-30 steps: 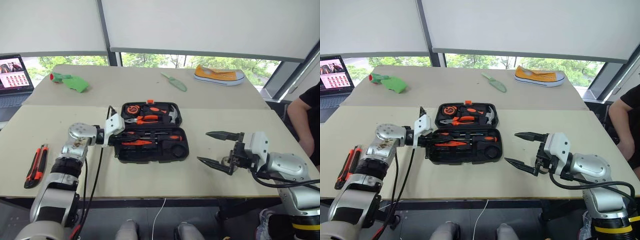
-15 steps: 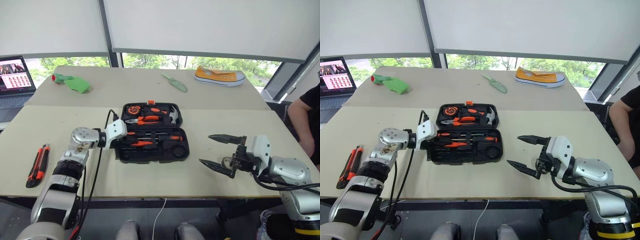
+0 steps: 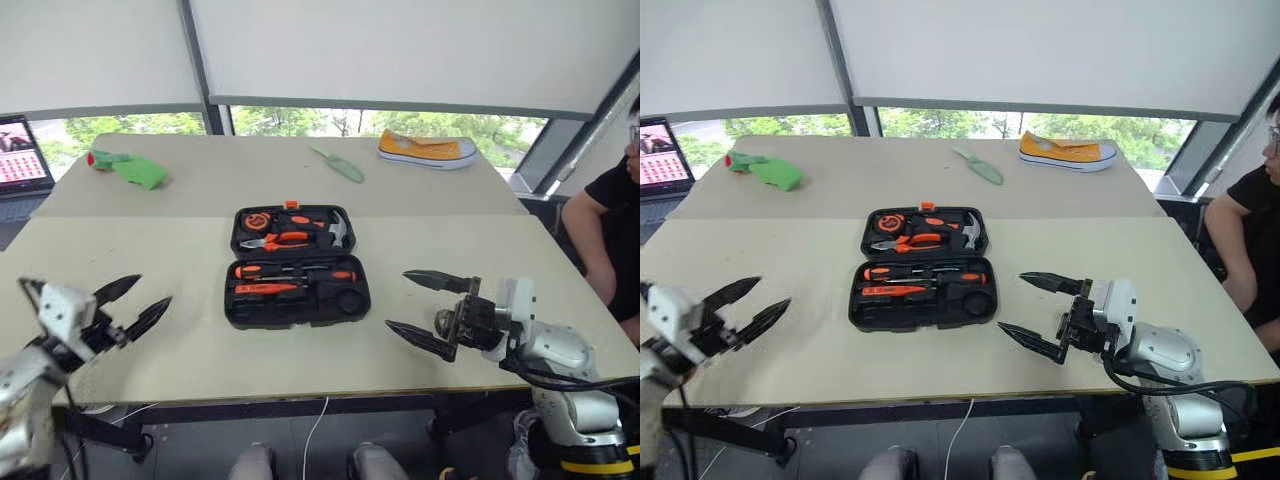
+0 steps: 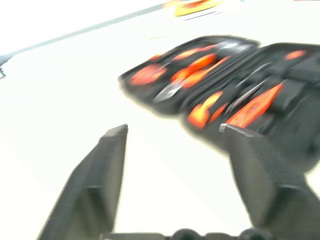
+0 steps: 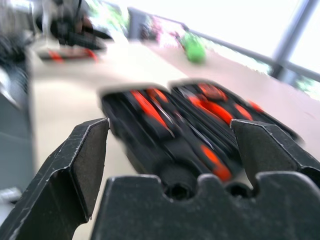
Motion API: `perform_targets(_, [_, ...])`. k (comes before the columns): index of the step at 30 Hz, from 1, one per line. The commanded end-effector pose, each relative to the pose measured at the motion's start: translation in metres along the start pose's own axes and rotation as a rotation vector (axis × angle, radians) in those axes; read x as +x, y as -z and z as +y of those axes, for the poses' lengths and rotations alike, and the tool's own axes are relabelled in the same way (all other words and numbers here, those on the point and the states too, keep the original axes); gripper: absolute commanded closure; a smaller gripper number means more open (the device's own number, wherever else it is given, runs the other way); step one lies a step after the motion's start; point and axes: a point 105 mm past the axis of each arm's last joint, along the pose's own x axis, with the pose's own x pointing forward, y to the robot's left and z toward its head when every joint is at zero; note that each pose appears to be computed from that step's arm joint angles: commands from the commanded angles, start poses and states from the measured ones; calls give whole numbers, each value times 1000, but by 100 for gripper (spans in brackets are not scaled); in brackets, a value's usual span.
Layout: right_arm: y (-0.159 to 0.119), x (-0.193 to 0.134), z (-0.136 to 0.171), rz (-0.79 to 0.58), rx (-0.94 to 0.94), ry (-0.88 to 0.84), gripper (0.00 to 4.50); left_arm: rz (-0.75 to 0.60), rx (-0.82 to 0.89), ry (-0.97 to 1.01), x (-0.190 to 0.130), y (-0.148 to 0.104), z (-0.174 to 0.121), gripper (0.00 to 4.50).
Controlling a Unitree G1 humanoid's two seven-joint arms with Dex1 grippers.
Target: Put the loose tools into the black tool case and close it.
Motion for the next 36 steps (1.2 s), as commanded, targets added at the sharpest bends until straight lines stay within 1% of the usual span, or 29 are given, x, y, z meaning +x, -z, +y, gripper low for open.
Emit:
perform_targets(1, [-10,2,15,-42,-74,-84,0,42,-40,-271,-54,0,17,12])
perform_targets(4, [-5,2,23,-34,-87,-120,0,142,-117,-512,-117,25,26,12])
perform_targets(6, [-5,3,23,-41,-93,-111,0,228,-132,-650,-148,40,29,12])
perform_targets(8, [-7,5,21,-56,-108,-95,0,259,-148,-731,-165,46,30,12])
perform_targets(9, [-8,6,20,-62,-111,-92,0,245,-171,-748,-167,45,30,12])
perform_targets(12, [-8,8,23,-74,-95,-113,0,215,-208,-742,-157,40,28,12])
perform_targets(15, [-10,12,25,-81,-94,-133,0,195,-235,-730,-134,33,37,12])
perform_targets(19, [-17,20,27,-120,-107,-149,0,252,-316,-688,-101,31,44,12])
perform_targets(21, [-19,27,31,-130,-109,-182,0,307,-355,-682,-80,33,51,12])
perform_targets(23, [-19,31,33,-136,-105,-190,0,380,-373,-716,-69,37,59,12])
perform_targets(26, [-21,34,31,-148,-97,-166,0,462,-396,-686,-51,44,60,12])
perform_targets(30, [-21,34,29,-143,-96,-140,0,531,-399,-681,-37,53,63,12])
perform_targets(31, [-21,33,28,-140,-96,-131,0,568,-403,-681,-36,59,62,62])
perform_targets(32, [-21,32,28,-138,-96,-125,0,594,-405,-683,-36,62,62,84])
perform_targets(33, [-22,31,26,-135,-99,-117,0,600,-404,-701,-37,63,65,105])
perform_targets(35, [-23,29,24,-129,-104,-107,0,591,-403,-723,-38,62,69,197])
perform_targets(36, [-23,28,23,-121,-112,-104,0,570,-403,-718,-36,60,71,222])
